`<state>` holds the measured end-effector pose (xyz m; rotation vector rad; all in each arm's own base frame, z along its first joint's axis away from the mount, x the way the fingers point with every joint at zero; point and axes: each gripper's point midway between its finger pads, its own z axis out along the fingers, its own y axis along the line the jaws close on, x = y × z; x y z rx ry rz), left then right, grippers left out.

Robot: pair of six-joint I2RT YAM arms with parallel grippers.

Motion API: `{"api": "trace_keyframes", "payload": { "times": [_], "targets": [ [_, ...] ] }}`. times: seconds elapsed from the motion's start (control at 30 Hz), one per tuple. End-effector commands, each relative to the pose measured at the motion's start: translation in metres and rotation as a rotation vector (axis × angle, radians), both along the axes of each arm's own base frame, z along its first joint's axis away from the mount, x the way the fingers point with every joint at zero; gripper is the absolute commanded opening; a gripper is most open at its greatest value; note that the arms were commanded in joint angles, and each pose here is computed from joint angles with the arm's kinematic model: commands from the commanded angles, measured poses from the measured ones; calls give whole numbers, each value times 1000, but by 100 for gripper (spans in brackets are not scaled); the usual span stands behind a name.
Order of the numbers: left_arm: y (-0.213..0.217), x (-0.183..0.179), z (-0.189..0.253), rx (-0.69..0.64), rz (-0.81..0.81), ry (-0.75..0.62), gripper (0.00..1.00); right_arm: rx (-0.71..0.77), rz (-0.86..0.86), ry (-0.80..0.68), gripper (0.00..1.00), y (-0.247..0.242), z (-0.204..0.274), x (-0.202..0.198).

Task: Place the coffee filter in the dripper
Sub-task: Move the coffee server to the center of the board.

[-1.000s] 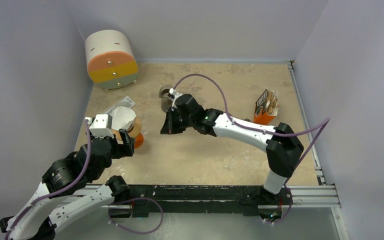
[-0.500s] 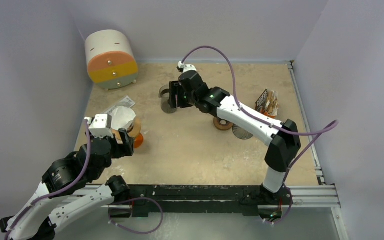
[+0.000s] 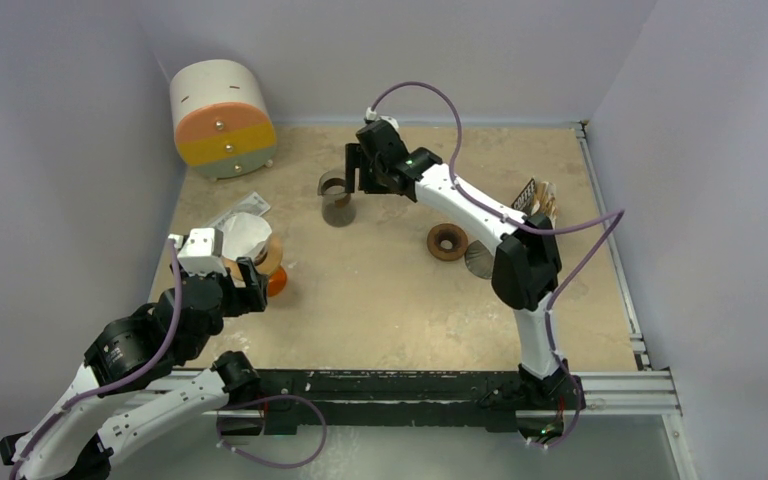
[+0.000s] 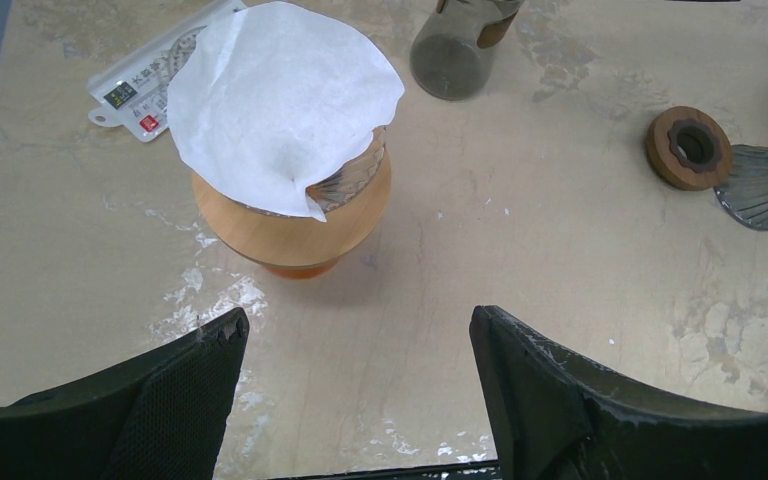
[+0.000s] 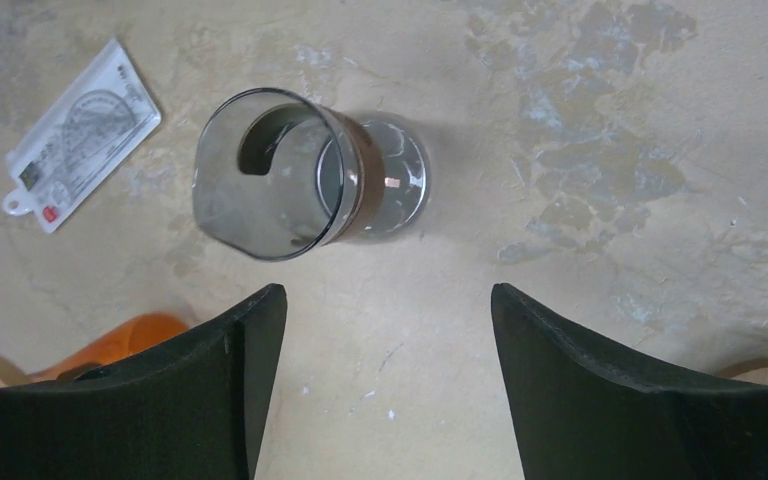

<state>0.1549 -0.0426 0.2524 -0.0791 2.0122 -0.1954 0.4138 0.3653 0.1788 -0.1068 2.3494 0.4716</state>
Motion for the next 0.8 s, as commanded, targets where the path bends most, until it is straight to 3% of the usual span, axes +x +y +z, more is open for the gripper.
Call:
{"api": "trace_keyframes", "payload": {
  "times": [0.0,0.77],
  "targets": [
    [2,4,1,20,23,-8,81,-3,-24,-27,77,0,15,12],
    [5,3,2,9,27,-19,81,20,-86,85,55,29,-21,36]
  ]
}}
